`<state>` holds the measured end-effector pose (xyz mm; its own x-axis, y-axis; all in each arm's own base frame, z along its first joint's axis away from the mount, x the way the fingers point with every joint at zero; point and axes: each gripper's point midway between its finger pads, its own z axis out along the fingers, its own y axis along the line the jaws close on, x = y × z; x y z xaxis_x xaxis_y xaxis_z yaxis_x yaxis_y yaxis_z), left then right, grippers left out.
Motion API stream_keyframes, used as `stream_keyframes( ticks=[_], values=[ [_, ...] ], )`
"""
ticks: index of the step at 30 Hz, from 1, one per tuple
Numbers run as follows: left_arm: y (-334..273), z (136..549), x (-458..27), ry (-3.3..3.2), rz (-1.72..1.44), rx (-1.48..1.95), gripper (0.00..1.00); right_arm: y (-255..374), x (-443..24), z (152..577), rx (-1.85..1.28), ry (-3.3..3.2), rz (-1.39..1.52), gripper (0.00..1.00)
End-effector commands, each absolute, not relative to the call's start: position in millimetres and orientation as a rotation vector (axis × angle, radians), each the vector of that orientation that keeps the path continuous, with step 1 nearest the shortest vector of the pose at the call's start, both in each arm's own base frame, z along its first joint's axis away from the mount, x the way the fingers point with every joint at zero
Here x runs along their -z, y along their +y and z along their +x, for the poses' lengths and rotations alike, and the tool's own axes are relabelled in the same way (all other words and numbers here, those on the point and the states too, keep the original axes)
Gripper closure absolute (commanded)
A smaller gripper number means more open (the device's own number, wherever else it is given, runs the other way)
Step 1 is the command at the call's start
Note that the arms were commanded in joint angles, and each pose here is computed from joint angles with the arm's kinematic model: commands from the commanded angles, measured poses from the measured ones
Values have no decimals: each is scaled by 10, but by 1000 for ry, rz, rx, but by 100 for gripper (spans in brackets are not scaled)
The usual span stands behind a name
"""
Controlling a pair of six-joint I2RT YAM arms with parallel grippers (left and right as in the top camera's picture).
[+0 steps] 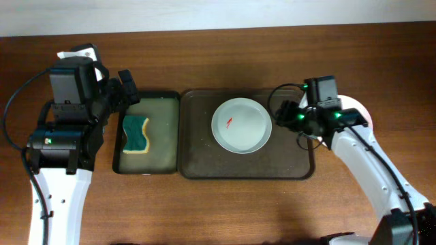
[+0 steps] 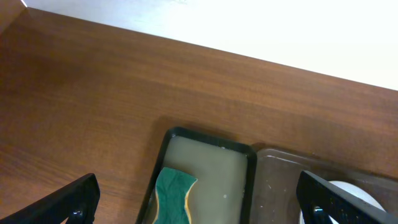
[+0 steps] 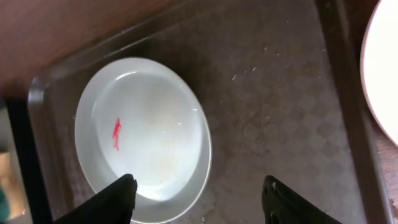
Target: Clean dirty plates on tray and stack at the side
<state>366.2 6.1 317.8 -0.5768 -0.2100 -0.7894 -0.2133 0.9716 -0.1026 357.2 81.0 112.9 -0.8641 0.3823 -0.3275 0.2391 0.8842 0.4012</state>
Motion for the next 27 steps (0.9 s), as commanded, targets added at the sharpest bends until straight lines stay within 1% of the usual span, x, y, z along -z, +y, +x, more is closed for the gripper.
stream_keyframes(
  ticks=[1,3,5,6,9,11,12,13,16,20,26,27],
  values=[
    [47,3641,-3215,2192,-280,1,1,988,-909,3553,-645,2736,258,37],
    [47,3642,-3216,2192,-280,1,1,1003,-652,3567,-639,2794,274,47],
    [47,3642,-3216,2192,-280,1,1,1025,-423,3562,-642,2844,249,53],
    [47,3642,-3216,2192,-280,1,1,1032,-336,3563,-643,2860,223,55],
    [47,3642,-3216,2192,-280,1,1,1034,-231,3593,-640,2866,192,60],
    [47,3642,-3216,2192,-280,1,1,1044,-244,3625,-647,2851,186,67],
    [47,3642,-3216,2192,-280,1,0,1068,-259,3636,-670,2842,181,74],
    [47,3642,-3216,2192,-280,1,1,1070,-260,3638,-672,2841,180,75],
    [47,3642,-3216,2192,-280,1,1,1073,-265,3648,-678,2836,179,74],
    [47,3642,-3216,2192,-280,1,1,1180,-336,3674,-779,2799,123,73],
    [47,3642,-3216,2192,-280,1,0,957,-327,3708,-772,2791,201,73],
    [47,3642,-3216,2192,-280,1,1,971,-360,3695,-836,2771,151,73]
  ],
)
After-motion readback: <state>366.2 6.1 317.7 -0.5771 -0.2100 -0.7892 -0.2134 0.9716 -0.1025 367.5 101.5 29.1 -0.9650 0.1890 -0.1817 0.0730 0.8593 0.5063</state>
